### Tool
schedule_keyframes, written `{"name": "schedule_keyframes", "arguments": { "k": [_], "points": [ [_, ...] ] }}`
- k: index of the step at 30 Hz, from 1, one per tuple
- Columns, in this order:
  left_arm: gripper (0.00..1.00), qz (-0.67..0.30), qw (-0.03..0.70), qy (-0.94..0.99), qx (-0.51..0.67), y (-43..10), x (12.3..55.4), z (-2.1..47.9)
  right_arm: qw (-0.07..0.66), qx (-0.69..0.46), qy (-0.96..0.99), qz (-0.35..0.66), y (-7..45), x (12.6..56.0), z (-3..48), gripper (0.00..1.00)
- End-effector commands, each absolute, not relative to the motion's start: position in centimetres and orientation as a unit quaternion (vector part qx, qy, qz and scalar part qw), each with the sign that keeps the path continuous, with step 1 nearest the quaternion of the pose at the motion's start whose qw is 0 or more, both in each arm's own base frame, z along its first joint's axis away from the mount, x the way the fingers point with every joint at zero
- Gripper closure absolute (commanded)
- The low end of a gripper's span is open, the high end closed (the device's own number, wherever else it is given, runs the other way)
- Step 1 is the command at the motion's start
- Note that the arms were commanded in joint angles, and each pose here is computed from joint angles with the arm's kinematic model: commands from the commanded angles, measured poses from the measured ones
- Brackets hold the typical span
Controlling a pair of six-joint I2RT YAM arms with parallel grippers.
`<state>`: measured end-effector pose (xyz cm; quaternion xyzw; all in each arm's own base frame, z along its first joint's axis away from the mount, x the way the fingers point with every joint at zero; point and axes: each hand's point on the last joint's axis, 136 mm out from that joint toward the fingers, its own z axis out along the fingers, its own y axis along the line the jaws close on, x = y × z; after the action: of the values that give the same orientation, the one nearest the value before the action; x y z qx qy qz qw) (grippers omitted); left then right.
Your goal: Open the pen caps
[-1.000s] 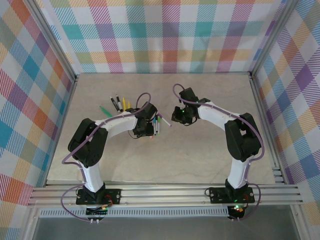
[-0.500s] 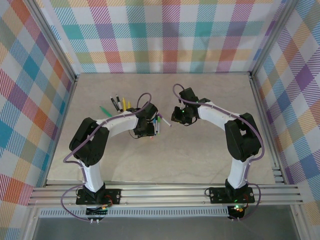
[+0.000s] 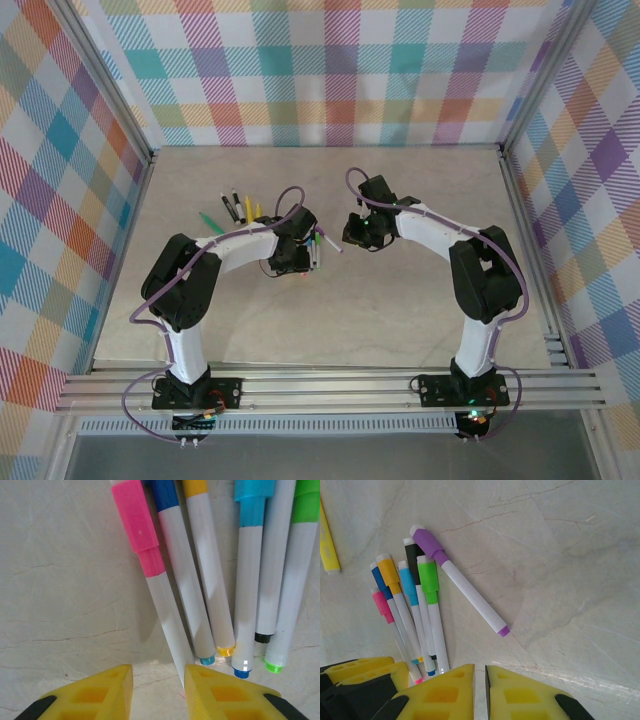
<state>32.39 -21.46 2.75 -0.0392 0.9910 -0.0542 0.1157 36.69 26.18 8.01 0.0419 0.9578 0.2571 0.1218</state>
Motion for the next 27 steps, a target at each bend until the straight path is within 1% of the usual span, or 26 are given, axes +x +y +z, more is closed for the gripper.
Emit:
{"name": "schedule_keyframes", "arguments": {
  "k": [1,4,7,11,17,21,27],
  "points": [
    [0.68,-0.004,0.099,0.995,-0.028,-19.7,31.0,2.3,0.126,0.037,0.953,0.272,26.7,36.4,8.9,0.84],
    [0.69,0.015,0.1,0.995,-0.022,-18.9,30.9,2.7,0.126,0.037,0.953,0.274,26.8,36.4,8.9,0.84],
    [0.69,0.006,0.107,0.994,-0.023,-19.2,31.0,3.4,0.126,0.039,0.952,0.278,26.9,36.5,9.0,0.85],
    [0.67,-0.027,0.126,0.991,-0.027,-20.2,31.5,4.9,0.129,0.039,0.951,0.277,26.8,36.4,9.3,0.85],
    [0.61,-0.099,0.135,0.985,-0.05,-22.5,31.7,6.1,0.129,0.038,0.952,0.275,26.7,36.3,9.3,0.85],
    [0.6,-0.116,0.127,0.983,-0.057,-23.4,31.8,5.3,0.126,0.037,0.952,0.277,26.8,36.2,9.2,0.85],
    [0.6,-0.092,0.116,0.987,-0.056,-23.7,32.0,3.4,0.13,0.033,0.951,0.278,26.8,36.3,9.6,0.85]
  ]
}}
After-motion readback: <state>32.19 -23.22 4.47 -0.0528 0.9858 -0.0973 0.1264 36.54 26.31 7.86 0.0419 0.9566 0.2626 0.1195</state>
